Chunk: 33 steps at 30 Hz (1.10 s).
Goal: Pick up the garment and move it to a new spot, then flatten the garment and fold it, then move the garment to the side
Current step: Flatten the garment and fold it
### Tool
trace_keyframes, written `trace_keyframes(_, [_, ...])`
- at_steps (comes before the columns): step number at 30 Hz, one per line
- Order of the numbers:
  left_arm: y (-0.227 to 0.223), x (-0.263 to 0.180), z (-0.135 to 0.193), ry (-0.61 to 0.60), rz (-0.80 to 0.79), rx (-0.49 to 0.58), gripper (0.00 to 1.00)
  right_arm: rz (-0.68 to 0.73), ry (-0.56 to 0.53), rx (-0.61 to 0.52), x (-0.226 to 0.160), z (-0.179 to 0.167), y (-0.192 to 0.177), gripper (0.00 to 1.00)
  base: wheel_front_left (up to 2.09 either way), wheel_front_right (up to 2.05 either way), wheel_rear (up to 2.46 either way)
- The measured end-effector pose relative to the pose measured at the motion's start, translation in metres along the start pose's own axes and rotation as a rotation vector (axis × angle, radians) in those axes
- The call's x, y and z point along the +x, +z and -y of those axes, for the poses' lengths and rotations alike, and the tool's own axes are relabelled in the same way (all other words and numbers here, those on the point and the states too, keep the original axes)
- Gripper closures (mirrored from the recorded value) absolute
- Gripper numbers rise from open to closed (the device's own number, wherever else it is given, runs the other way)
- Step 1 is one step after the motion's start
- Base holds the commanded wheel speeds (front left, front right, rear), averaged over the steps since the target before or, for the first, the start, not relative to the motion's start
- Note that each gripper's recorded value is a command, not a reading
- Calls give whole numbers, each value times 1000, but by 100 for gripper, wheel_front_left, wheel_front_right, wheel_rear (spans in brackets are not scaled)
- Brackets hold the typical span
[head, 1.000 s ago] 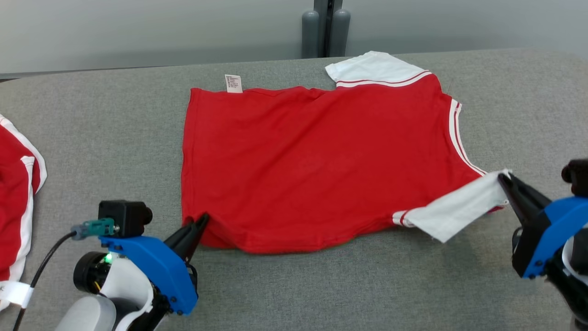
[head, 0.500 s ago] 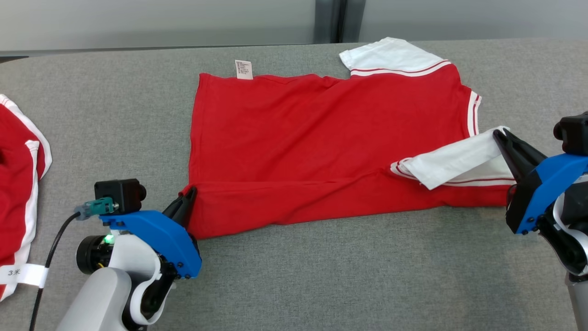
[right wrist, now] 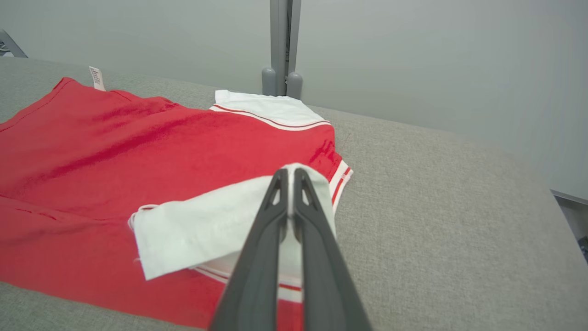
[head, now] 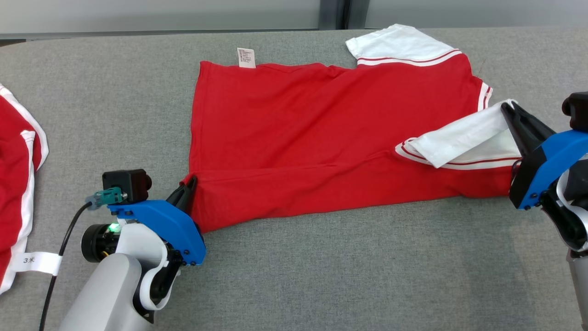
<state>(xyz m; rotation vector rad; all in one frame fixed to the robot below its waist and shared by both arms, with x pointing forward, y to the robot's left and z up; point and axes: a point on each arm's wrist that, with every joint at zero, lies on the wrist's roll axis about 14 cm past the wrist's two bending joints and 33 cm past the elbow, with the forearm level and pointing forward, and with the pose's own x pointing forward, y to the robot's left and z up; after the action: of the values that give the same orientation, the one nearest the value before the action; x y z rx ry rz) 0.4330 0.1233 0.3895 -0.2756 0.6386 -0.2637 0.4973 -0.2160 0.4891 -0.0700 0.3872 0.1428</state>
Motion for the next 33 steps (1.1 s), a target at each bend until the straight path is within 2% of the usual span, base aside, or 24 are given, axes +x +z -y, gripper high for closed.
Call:
trace_keyframes(2, [-2, 1, -1, 3, -3, 1, 100, 0, 1, 1, 2, -1, 0, 100, 0, 0, 0])
trace_keyframes(3, [-1, 2, -1, 4, 0, 0, 100, 1, 2, 0, 4, -1, -1, 78, 0, 0, 0])
trace_keyframes(4, [0, 2, -1, 3, 8, 0, 92, 4, 2, 0, 5, -2, -1, 0, 0, 0, 0])
trace_keyframes(5, [2, 3, -1, 3, 16, 0, 54, 15, 3, 3, 6, -2, 1, 0, 0, 0, 0])
trace_keyframes(6, [2, 4, -1, 0, 14, 1, 0, 35, 3, 9, 7, -3, 5, 0, 0, 0, 0])
trace_keyframes(12, [7, 2, -1, 7, 42, 8, 0, 128, 17, 9, 9, -10, 23, 0, 0, 0, 0])
trace_keyframes(17, [27, -8, -1, 22, 153, 37, 0, 155, -5, 26, -1, -3, 30, 0, 0, 0, 0])
trace_keyframes(21, [26, -20, 4, 20, 208, 86, 0, 47, -60, 79, -16, 11, -3, 0, 0, 0, 0])
trace_keyframes(23, [18, -23, 9, 7, 209, 104, 0, 41, -83, 112, -25, 15, -12, 0, 0, 0, 0])
trace_keyframes(28, [-8, -23, 14, -2, 172, 142, 0, -34, -152, 189, -37, 24, -54, 0, 0, 0, 0])
trace_keyframes(33, [-33, -16, 2, 49, 103, 169, 0, -78, -198, 249, -35, 23, -82, 0, 0, 0, 0])
